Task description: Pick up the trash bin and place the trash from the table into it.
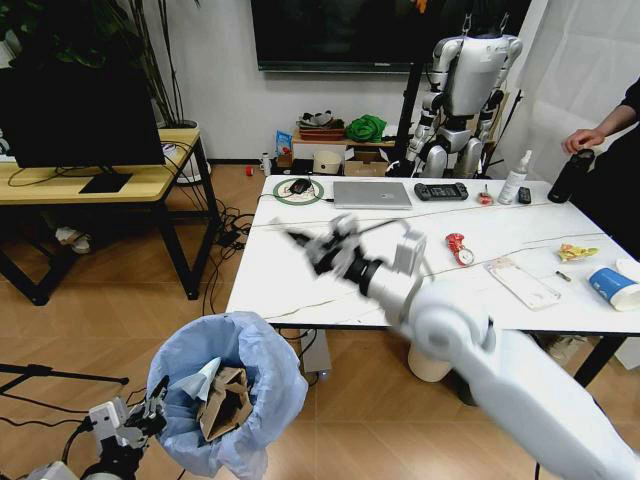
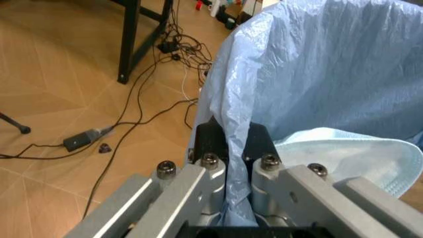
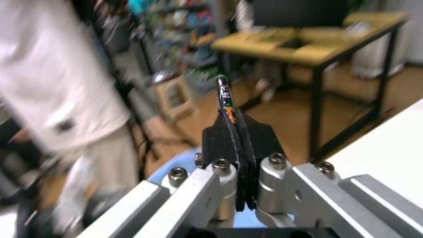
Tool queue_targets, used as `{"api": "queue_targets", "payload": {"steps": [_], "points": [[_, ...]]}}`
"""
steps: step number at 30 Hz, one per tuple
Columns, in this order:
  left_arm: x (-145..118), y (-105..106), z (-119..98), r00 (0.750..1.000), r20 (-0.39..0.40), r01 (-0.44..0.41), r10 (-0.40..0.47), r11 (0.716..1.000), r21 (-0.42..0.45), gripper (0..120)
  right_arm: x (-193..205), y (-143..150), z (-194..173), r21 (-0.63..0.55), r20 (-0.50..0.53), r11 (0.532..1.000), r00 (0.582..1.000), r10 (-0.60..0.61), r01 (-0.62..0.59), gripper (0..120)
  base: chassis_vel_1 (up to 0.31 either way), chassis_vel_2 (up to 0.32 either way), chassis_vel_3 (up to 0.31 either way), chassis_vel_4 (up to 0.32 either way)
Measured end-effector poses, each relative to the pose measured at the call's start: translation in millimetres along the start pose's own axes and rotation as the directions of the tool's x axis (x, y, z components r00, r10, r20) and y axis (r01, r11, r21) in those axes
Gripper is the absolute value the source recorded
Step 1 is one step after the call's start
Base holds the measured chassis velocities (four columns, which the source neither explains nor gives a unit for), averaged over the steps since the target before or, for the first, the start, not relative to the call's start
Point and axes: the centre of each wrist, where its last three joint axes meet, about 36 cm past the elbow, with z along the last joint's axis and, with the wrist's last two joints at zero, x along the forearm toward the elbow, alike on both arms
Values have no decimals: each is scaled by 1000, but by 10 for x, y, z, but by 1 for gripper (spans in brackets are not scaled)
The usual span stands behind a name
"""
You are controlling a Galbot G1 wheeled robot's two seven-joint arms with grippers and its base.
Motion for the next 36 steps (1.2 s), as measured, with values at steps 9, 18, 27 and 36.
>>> {"api": "queue_targets", "payload": {"steps": [9, 18, 27, 36], "points": [[5, -33, 15, 1000, 2, 1, -1, 1000, 7, 0, -151, 294, 567, 9, -128, 998, 990, -54, 56, 0, 0, 0, 0, 0], [2, -44, 25, 1000, 3, 1, -1, 1000, 11, 0, -221, 216, 502, 49, -119, 998, 993, -23, 29, 29, 0, 0, 0, 0], [-50, -14, 63, 1000, -10, -7, 7, 1000, 3, 0, 95, -214, 428, -6, 69, 972, 970, 233, -233, 62, 0, 0, 0, 0], [-177, 64, 214, 999, -31, -18, 18, 1000, 4, 0, 900, -806, 653, -33, 180, 843, 827, 533, -536, 89, 0, 0, 0, 0]]}}
